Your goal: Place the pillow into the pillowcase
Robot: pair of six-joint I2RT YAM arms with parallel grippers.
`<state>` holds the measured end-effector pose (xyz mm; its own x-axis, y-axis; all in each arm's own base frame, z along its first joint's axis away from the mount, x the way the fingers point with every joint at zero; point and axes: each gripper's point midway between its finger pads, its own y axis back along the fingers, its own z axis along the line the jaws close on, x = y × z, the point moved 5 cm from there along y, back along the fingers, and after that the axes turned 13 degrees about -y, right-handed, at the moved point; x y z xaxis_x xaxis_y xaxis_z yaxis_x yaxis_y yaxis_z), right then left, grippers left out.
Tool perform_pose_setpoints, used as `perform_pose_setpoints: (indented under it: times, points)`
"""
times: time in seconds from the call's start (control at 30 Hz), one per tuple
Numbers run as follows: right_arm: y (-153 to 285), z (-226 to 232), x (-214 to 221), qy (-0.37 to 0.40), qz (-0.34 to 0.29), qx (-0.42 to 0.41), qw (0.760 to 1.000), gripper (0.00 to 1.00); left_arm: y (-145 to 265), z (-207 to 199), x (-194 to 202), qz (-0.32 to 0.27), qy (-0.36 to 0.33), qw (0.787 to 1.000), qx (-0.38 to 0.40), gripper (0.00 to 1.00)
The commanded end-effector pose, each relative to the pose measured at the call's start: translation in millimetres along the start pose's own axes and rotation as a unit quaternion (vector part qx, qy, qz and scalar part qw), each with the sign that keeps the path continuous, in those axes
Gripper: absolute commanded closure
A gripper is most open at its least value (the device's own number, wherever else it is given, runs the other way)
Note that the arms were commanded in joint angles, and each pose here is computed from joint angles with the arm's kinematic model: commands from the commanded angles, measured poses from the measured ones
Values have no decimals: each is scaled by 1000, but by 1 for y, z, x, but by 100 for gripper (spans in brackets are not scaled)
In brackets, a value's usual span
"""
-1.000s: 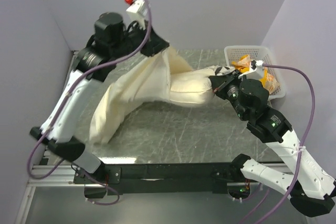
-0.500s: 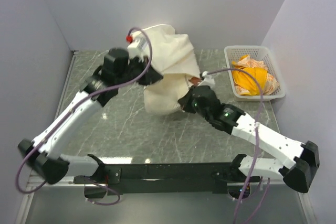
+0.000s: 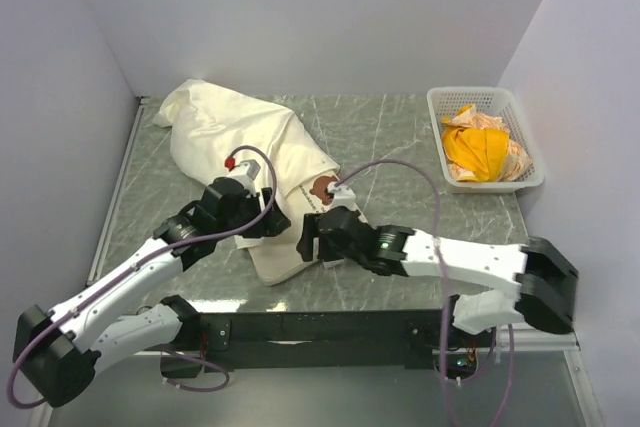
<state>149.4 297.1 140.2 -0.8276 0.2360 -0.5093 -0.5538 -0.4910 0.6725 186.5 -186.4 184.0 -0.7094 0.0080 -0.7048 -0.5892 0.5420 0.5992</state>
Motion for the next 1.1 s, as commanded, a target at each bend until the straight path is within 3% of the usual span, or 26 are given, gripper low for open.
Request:
perform_pose_setpoints:
  times: [0.0, 0.17, 0.3, 0.5, 0.6, 0.7, 0.83, 1.0, 1.03, 1.07]
  points:
    - [64, 23, -49, -20, -97, -87, 991, 17, 28, -17, -36, -87, -49, 995, 16, 20]
    - [88, -13, -100, -58, -162, -49, 984, 12, 47, -41, -61, -113, -120, 986, 24, 6]
    - [59, -62, -153, -116, -152, -38, 981, 15, 42, -67, -62, -101, -166, 981, 9, 3]
    - [6, -78, -197, -125, -132, -33, 983, 18, -7, -95, -45, -47, -230, 972, -12, 1]
    - [-26, -88, -192, -134, -96, -28, 986, 20, -29, -107, -40, -37, -261, 964, -21, 1]
    - [-46, -96, -175, -156, -57, -30, 986, 21, -62, -101, -28, -14, -311, 945, -100, 1]
    - [-55, -103, -165, -171, -48, -31, 984, 21, -99, -89, -7, 3, -358, 921, -156, 1]
    - [-55, -106, -164, -166, -47, -21, 985, 21, -124, -66, 19, 10, -363, 904, -226, 1]
    - [-56, -107, -164, -164, -46, -17, 985, 21, -124, -58, 18, 2, -364, 894, -260, 2]
    - [-57, -107, -164, -161, -45, -17, 986, 21, -125, -52, 19, 5, -363, 890, -274, 17]
